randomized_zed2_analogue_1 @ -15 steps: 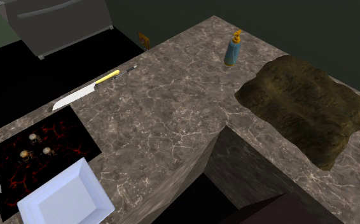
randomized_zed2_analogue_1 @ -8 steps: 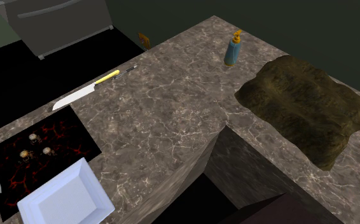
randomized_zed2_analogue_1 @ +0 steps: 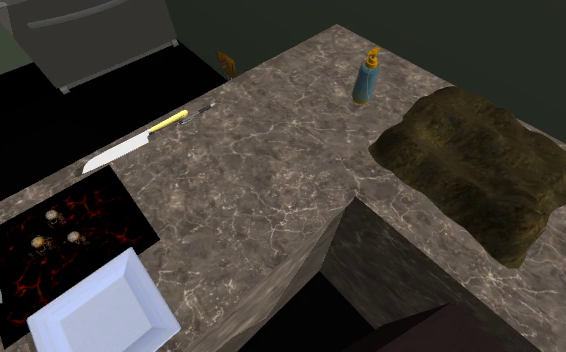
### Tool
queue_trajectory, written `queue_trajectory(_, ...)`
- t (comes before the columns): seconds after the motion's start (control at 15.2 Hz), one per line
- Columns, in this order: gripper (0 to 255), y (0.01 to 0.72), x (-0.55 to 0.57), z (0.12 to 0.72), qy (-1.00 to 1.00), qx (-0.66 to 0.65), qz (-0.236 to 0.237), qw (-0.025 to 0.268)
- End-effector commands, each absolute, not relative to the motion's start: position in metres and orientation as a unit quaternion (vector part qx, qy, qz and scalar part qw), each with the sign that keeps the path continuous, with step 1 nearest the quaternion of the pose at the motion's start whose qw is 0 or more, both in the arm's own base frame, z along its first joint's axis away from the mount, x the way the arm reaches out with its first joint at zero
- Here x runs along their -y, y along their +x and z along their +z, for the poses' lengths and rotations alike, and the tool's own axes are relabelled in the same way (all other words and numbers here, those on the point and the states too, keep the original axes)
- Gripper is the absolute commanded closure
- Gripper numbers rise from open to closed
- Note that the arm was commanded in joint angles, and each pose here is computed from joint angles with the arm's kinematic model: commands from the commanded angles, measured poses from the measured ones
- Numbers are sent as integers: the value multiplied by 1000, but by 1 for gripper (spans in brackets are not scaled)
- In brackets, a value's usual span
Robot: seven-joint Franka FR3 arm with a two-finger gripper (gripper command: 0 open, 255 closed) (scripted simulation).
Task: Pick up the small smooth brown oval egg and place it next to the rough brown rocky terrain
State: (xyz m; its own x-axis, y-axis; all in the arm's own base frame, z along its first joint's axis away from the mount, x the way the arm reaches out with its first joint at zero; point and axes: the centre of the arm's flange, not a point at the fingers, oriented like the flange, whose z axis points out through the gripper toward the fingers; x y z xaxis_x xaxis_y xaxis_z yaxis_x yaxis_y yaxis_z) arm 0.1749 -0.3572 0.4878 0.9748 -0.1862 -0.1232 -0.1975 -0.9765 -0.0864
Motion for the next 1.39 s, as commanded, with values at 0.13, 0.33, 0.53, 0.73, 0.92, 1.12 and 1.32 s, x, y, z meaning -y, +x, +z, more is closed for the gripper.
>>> queue_trajectory(0.13,255,175,357,467,-992,-97,57,49)
queue_trajectory(0.33,255,175,357,451,-992,-97,57,49)
queue_trajectory(0.53,255,175,357,435,-992,-97,57,49)
queue_trajectory(0.73,255,175,357,419,-992,-97,57,49)
queue_trajectory(0.92,255,175,357,404,-992,-97,57,49)
queue_trajectory(1.12,255,175,357,388,-992,-97,57,49)
queue_trajectory(1.32,255,175,357,372,-992,-97,57,49)
